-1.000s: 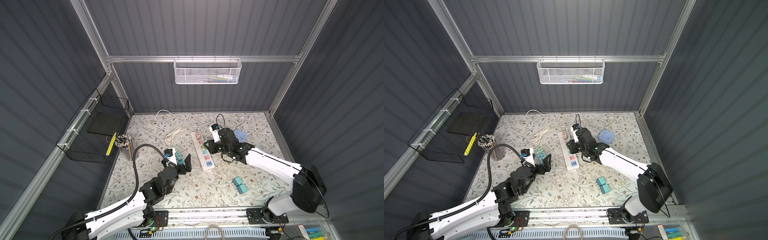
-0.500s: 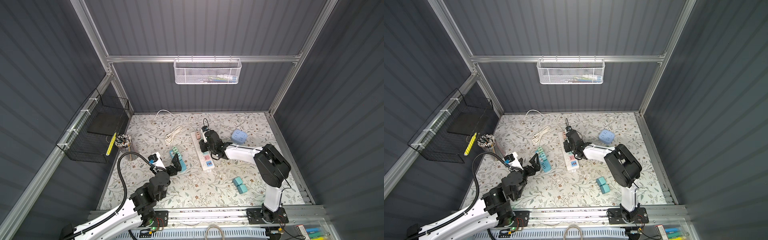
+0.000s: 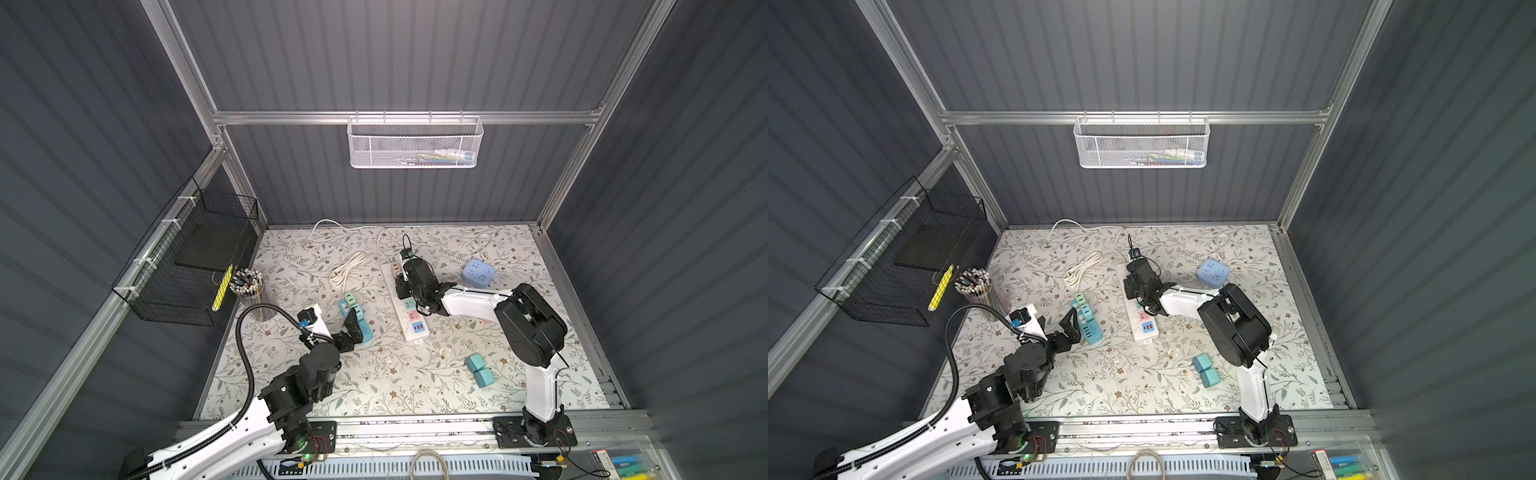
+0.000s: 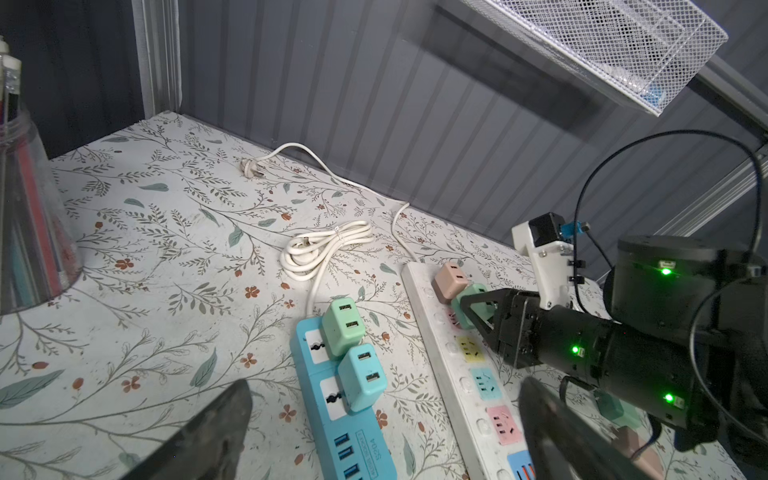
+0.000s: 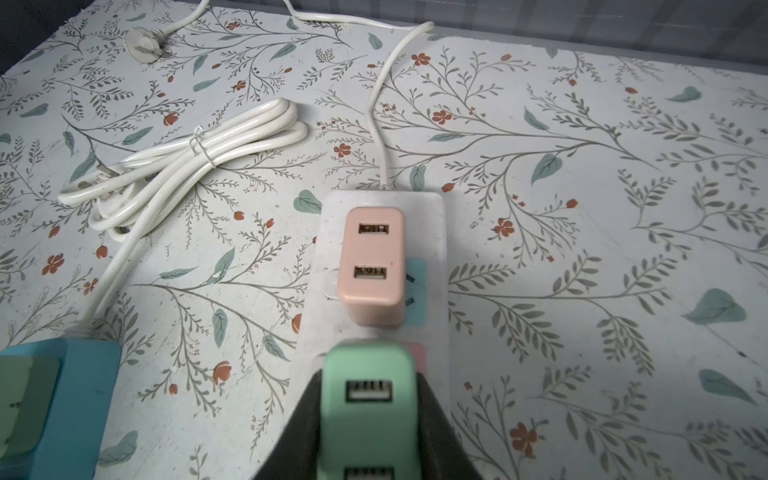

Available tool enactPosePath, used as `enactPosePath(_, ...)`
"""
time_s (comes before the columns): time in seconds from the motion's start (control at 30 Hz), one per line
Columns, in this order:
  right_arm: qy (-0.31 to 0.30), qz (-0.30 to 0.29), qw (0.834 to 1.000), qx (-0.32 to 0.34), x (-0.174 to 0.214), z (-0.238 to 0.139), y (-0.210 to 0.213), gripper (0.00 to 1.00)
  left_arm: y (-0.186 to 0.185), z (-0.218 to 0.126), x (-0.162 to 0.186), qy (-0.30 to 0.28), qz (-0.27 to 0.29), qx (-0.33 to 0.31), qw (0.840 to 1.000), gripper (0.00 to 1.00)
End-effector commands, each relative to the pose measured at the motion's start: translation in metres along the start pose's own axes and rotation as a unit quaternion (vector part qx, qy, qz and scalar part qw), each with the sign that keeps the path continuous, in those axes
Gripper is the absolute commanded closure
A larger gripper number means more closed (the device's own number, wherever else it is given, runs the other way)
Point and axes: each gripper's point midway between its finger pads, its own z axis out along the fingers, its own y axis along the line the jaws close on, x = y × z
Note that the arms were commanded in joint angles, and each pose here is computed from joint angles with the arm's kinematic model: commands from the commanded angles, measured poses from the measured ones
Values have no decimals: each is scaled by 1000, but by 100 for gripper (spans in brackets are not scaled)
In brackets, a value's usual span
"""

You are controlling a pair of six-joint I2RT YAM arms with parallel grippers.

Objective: Insert the plug
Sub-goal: 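Carry the mint charger with the right gripper beside the pink charger while the left withdraws, then press the mint charger down into the socket with the right gripper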

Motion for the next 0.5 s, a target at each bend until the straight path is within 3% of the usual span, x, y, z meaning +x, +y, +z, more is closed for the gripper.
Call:
enactPosePath(0.0,8,-10,1000,2,4,6,1,77,3,-1,-2,-7,13,-1,1000,0)
enactPosePath(0.47,16,12,999,48,11,11,-15,77,1,-2,-4,-6,22,6,1000,0)
